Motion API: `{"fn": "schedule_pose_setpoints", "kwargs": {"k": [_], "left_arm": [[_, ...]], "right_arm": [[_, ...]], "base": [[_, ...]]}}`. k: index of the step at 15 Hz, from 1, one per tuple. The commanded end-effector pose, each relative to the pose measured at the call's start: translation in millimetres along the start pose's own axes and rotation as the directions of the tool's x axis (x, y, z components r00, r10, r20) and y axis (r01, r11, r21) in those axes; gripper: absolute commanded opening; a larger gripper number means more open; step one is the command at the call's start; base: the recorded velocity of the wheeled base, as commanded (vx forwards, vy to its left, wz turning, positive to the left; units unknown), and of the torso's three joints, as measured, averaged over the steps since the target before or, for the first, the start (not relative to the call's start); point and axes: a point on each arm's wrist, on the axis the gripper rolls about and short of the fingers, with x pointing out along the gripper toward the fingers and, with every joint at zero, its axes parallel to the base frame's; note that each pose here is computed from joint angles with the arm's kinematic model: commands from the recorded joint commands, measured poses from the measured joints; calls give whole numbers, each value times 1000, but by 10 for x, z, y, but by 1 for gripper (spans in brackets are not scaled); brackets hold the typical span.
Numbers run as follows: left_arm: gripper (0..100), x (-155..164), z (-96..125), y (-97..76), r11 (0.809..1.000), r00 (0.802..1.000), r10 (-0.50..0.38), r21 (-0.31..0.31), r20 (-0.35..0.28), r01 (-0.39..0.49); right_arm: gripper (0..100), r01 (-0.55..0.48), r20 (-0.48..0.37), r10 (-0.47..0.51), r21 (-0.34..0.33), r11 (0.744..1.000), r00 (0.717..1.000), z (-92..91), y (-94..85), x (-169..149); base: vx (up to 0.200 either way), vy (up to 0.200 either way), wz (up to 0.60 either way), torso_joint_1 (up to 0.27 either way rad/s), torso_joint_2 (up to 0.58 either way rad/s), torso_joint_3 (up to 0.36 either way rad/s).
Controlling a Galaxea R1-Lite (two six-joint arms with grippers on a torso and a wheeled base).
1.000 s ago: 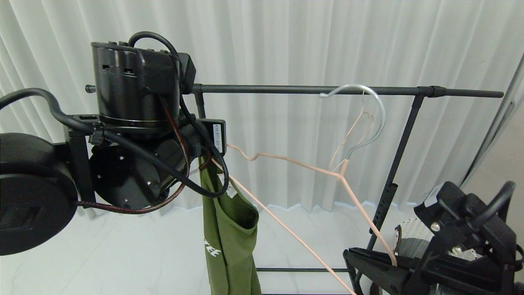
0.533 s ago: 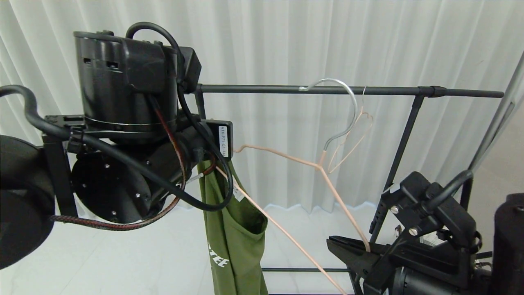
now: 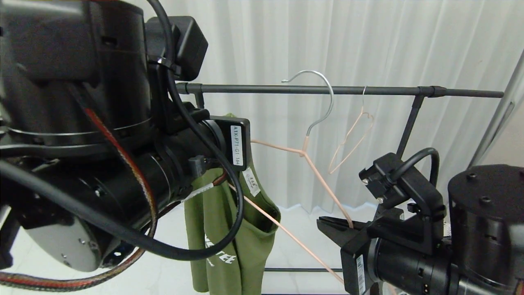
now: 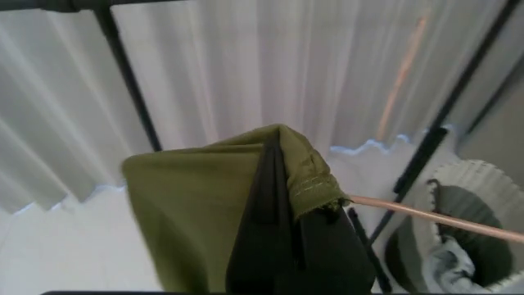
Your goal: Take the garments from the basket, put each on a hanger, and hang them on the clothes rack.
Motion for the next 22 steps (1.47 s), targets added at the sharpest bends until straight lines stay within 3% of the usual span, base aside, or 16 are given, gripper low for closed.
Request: {"fn": "schedule_pose_setpoints", "kwargs": {"k": [1,6,10,15,22], "left_arm": [[0,-96,55,-53,999,999,-40,-11,22,40],[0,-169,136,-245,993,993,-112,-17,45,113],[0,-208,133,-233,993,992,-115,-12,48,116],[0,-370,103,-413,979,977,-205,3,49,206],[0,-392,-37,-355,980,979,-200,16,32,200]], "right_arm": [[0,-9,1,9,-1,1000,1000,29,31,54],[0,-26,12,27,-38,999,1000,122,98,159],[0,20,16,-20,-44,999,1000,188,-34,168],[0,16,52,-14,-30,999,999,286,-44,118],[0,18,83,-17,-17,1000,996,356,-97,-23]], "base": [[0,0,0,0,0,0],[0,0,0,0,0,0],[0,0,0,0,0,0],[0,0,0,0,0,0],[0,0,0,0,0,0]]}}
